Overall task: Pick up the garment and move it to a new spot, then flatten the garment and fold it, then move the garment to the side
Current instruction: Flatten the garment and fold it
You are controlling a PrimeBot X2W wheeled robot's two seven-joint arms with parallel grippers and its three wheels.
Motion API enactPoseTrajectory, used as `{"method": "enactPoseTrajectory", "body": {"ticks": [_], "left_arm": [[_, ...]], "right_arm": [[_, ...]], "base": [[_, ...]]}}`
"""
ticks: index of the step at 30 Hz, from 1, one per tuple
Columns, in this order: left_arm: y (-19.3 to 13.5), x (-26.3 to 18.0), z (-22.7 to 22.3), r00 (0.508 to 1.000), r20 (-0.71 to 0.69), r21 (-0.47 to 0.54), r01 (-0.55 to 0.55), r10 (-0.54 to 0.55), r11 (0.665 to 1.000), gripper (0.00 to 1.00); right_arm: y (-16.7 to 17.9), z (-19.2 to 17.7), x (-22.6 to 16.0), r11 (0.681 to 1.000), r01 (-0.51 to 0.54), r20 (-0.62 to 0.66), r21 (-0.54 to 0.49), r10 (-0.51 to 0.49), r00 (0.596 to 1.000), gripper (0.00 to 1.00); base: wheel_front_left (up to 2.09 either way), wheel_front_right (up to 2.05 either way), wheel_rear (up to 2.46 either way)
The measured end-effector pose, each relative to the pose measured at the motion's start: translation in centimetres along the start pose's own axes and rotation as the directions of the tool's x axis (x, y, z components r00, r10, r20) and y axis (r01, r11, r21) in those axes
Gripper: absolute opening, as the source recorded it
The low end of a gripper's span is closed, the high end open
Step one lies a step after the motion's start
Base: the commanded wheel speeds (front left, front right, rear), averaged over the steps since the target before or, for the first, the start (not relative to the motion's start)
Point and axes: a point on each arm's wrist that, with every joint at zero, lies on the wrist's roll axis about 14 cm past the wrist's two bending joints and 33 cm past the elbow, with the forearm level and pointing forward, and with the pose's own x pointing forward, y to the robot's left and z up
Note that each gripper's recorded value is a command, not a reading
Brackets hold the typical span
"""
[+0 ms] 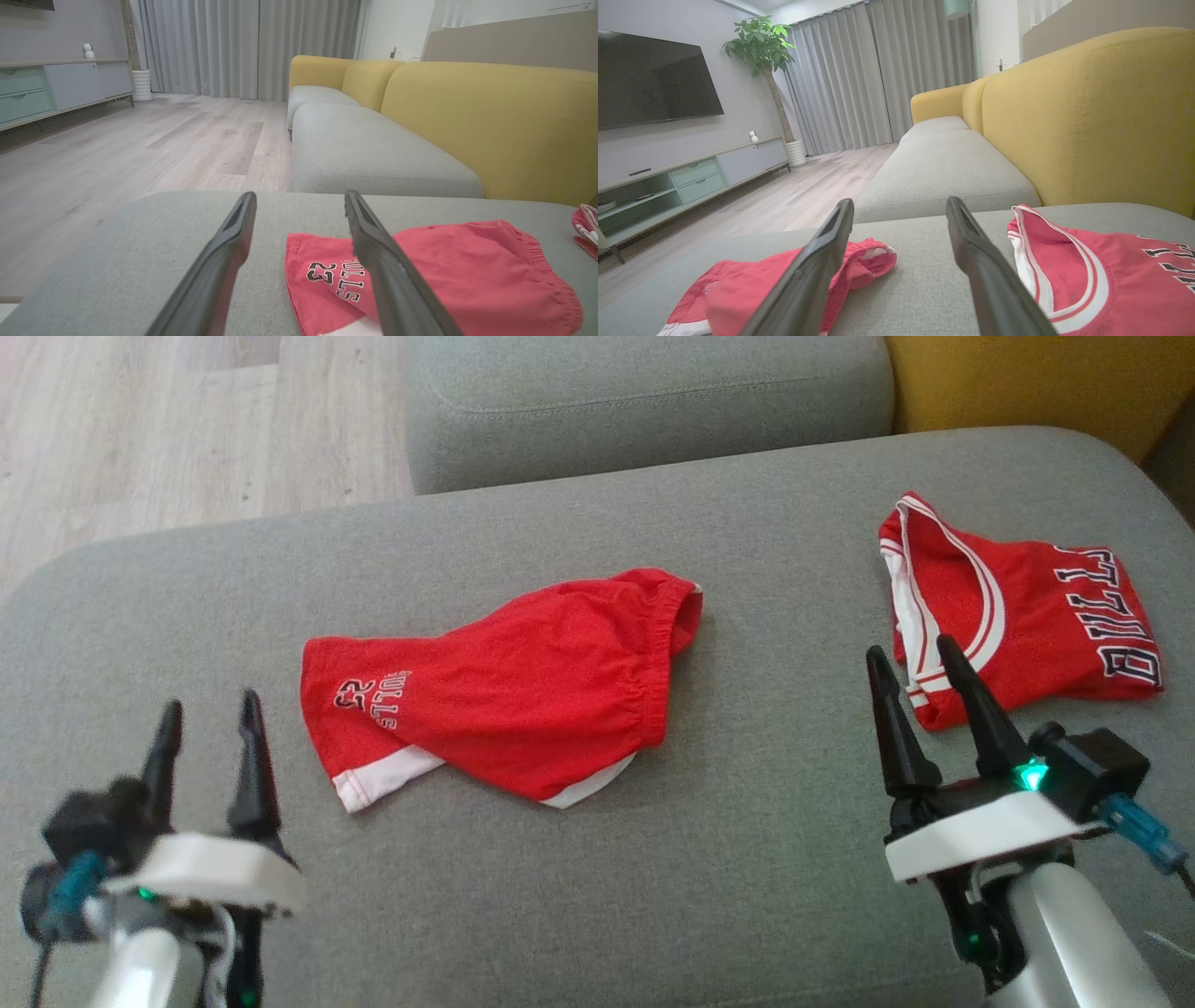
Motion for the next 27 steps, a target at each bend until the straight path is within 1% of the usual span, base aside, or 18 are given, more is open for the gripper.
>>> {"method": "enactPoseTrajectory", "body": {"ticks": [3, 7, 11, 13, 15, 18, 22, 24, 26, 27], "left_arm": [[-0.5, -1.4, -0.9, 1.0, -0.025, -0.015, -0.002, 0.001, 1.0, 1.0], [-0.5, -2.3, -1.7, 0.999, -0.047, -0.033, -0.013, 0.011, 0.999, 1.0], [-0.5, -2.6, -1.5, 0.999, -0.039, -0.053, -0.016, 0.014, 0.998, 1.0], [-0.5, -2.8, -1.4, 0.999, -0.037, -0.062, -0.019, 0.017, 0.998, 1.0], [-0.3, -2.9, -1.4, 0.999, -0.036, -0.068, -0.027, 0.025, 0.997, 1.0], [-0.2, -3.1, -1.5, 0.999, -0.038, -0.081, -0.035, 0.032, 0.996, 1.0], [0.0, -3.2, -1.4, 0.998, -0.034, -0.098, -0.047, 0.044, 0.994, 1.0], [0.3, -3.2, -1.6, 0.998, -0.037, -0.102, -0.055, 0.051, 0.993, 1.0], [0.7, -3.4, -2.0, 0.997, -0.049, -0.107, -0.072, 0.067, 0.992, 1.0], [0.8, -3.6, -2.1, 0.996, -0.054, -0.111, -0.082, 0.076, 0.99, 1.0]], "right_arm": [[-0.4, -0.5, -0.3, 1.0, 0.01, -0.016, 0.0, -0.01, 1.0, 1.0], [-0.2, -1.4, -0.5, 1.0, -0.003, -0.048, -0.007, 0.003, 0.999, 1.0], [1.4, -3.0, -0.2, 0.998, -0.06, -0.121, -0.006, 0.059, 0.991, 1.0], [2.6, -4.4, -0.1, 0.993, -0.117, -0.19, -0.017, 0.111, 0.975, 1.0], [3.7, -6.0, 0.1, 0.983, -0.18, -0.283, -0.029, 0.164, 0.945, 1.0], [5.4, -8.1, 0.8, 0.959, -0.282, -0.416, -0.041, 0.24, 0.877, 1.0], [8.0, -9.7, 2.0, 0.909, -0.415, -0.52, -0.034, 0.338, 0.784, 1.0], [8.6, -10.5, 2.5, 0.89, -0.455, -0.57, -0.033, 0.357, 0.74, 1.0], [8.5, -11.5, 2.8, 0.881, -0.473, -0.62, -0.028, 0.356, 0.7, 1.0], [8.5, -11.9, 2.9, 0.878, -0.478, -0.632, -0.025, 0.357, 0.688, 1.0]], "base": [[0.0, 0.0, 0.0], [0.0, 0.0, 0.0], [0.0, 0.0, 0.0], [0.0, 0.0, 0.0], [0.0, 0.0, 0.0], [0.0, 0.0, 0.0], [0.0, 0.0, 0.0], [0.0, 0.0, 0.0], [0.0, 0.0, 0.0], [0.0, 0.0, 0.0]]}}
